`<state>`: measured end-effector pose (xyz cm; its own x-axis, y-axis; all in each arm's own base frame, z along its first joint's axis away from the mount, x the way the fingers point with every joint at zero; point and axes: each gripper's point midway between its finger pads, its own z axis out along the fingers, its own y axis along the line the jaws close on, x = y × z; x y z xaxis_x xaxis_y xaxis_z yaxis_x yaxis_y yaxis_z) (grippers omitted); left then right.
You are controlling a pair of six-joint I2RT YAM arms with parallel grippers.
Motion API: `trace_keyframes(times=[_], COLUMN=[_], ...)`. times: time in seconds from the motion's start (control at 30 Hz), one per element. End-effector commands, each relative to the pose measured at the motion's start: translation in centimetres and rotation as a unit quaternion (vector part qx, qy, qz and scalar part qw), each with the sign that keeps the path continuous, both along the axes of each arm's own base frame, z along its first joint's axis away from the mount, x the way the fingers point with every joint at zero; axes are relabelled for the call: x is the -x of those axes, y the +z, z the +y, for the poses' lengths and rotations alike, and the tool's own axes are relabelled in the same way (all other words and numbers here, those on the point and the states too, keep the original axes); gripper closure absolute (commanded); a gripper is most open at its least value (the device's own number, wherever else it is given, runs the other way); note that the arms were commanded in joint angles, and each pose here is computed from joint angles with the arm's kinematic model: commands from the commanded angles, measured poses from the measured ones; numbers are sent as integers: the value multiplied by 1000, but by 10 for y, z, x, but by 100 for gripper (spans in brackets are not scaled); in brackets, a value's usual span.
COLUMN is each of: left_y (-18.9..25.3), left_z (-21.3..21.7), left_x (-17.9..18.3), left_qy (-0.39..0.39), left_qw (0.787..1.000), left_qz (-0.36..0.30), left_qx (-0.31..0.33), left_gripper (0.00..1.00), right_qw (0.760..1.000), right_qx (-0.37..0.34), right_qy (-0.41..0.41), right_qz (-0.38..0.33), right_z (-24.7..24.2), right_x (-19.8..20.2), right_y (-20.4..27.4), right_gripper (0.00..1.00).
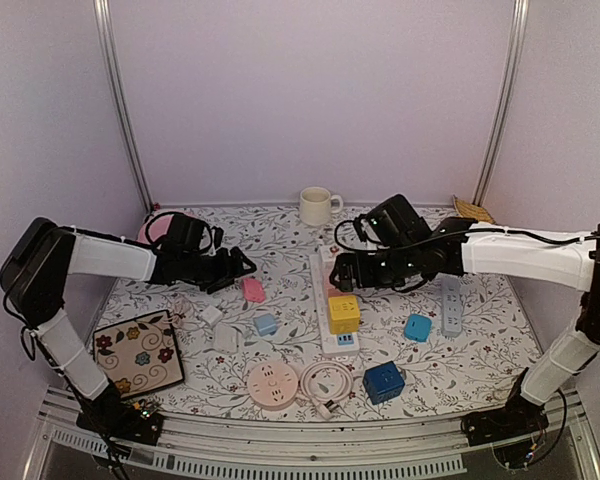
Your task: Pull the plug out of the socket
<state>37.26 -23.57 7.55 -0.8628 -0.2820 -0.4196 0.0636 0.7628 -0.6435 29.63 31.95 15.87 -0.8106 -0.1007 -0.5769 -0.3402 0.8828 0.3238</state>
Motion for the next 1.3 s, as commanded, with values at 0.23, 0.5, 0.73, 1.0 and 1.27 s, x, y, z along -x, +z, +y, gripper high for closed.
trace_keyframes(times=[0.23, 0.5, 0.73, 1.0, 1.27], left_y=[42, 52, 40, 27, 17], left_z=[-8, -49, -73, -95, -102], left_x=[25, 61, 89, 104, 106], left_qy=[-12, -53, -78, -100, -104], left_qw=[997, 995, 993, 991, 991], left_qz=[-74, -79, -54, -40, -29], left_qx=[-6, 29, 68, 76, 83], left_gripper=[17, 17, 17, 17, 17], right_qw=[995, 991, 986, 982, 986], right_qx=[72, 116, 148, 170, 160], right_qy=[-54, -57, -67, -76, -56], right_qz=[-44, -39, -33, -18, -7], right_z=[8, 29, 28, 17, 27], right_x=[15, 17, 13, 19, 21], right_y=[-30, -52, -70, -92, -91], right_gripper=[1, 1, 3, 11, 25])
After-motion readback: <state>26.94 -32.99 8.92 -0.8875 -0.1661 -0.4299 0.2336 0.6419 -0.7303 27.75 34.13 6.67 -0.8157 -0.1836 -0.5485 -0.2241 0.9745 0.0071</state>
